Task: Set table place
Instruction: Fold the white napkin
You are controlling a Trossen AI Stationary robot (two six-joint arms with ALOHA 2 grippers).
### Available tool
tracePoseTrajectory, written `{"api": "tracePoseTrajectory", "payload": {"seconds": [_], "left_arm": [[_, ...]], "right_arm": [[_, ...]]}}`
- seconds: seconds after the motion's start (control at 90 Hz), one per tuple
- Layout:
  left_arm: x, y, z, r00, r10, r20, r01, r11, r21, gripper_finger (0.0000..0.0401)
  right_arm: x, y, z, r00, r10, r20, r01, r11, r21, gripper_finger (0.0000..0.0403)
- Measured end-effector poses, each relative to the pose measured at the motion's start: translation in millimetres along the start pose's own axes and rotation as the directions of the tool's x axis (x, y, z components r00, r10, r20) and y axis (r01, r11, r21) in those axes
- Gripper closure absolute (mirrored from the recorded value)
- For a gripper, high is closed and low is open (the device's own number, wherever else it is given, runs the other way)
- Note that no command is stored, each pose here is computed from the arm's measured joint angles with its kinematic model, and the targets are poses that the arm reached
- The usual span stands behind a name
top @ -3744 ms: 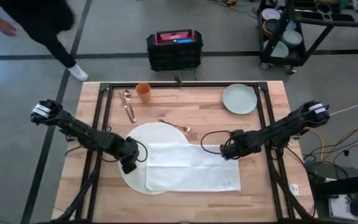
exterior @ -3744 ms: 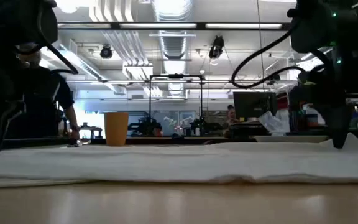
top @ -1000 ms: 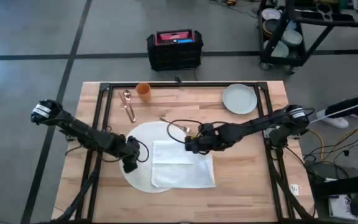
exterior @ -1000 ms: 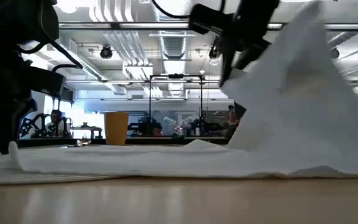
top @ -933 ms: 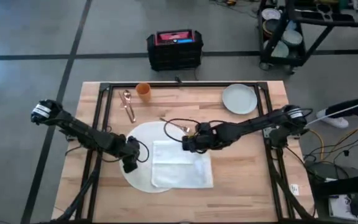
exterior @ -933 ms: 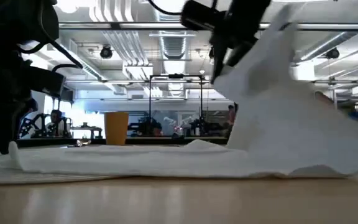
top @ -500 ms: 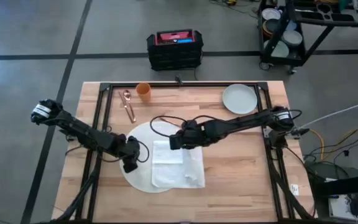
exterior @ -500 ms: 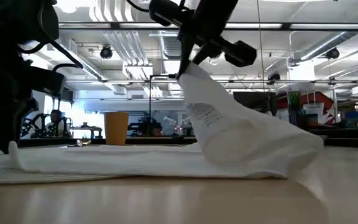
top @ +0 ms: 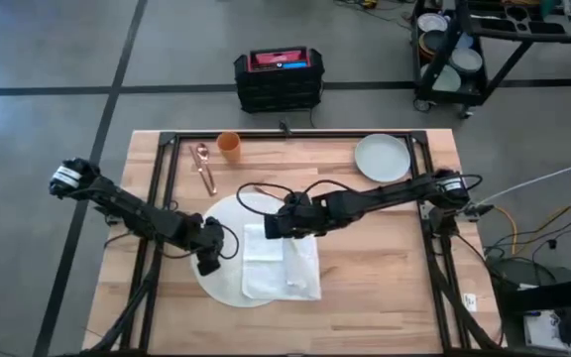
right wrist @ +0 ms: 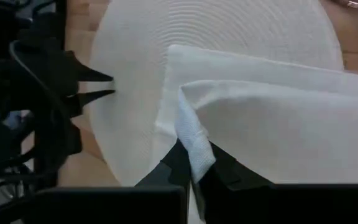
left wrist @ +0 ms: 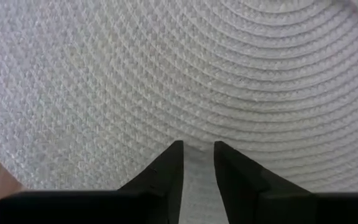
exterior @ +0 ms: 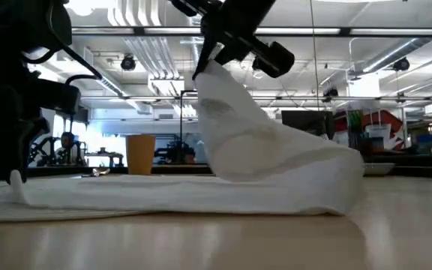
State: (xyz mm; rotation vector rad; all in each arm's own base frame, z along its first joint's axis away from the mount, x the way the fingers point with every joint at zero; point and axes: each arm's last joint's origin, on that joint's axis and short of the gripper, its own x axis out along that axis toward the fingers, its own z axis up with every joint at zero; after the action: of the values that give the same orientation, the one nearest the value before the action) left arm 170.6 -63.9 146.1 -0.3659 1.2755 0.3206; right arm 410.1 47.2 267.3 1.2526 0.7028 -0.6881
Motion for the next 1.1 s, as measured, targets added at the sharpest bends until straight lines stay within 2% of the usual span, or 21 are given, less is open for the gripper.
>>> {"api": "tracePoseTrajectory", "payload": {"seconds": [0.378,0.733,0.922,1.1], "left_arm": [[2,-1,1,1.000,-0.005,0.005,0.005,1.000,-0.001,0.0337],[3,-2,1,1.000,-0.010,0.008,0.010,1.000,-0.006,0.0321],[3,-2,2,1.000,-0.012,0.009,0.012,1.000,-0.010,0.0328],[3,-3,2,1.000,-0.013,0.009,0.013,1.000,-0.010,0.0335]], "right_arm": [[0,4,0,0.999,0.036,0.002,-0.036,0.999,-0.004,0.0403],[9,9,-2,0.994,0.093,-0.052,-0.094,0.995,-0.013,0.0403],[9,10,-4,0.987,0.102,-0.122,-0.109,0.993,-0.050,0.0403],[15,9,-5,0.987,0.099,-0.124,-0.107,0.993,-0.052,0.0403]]}}
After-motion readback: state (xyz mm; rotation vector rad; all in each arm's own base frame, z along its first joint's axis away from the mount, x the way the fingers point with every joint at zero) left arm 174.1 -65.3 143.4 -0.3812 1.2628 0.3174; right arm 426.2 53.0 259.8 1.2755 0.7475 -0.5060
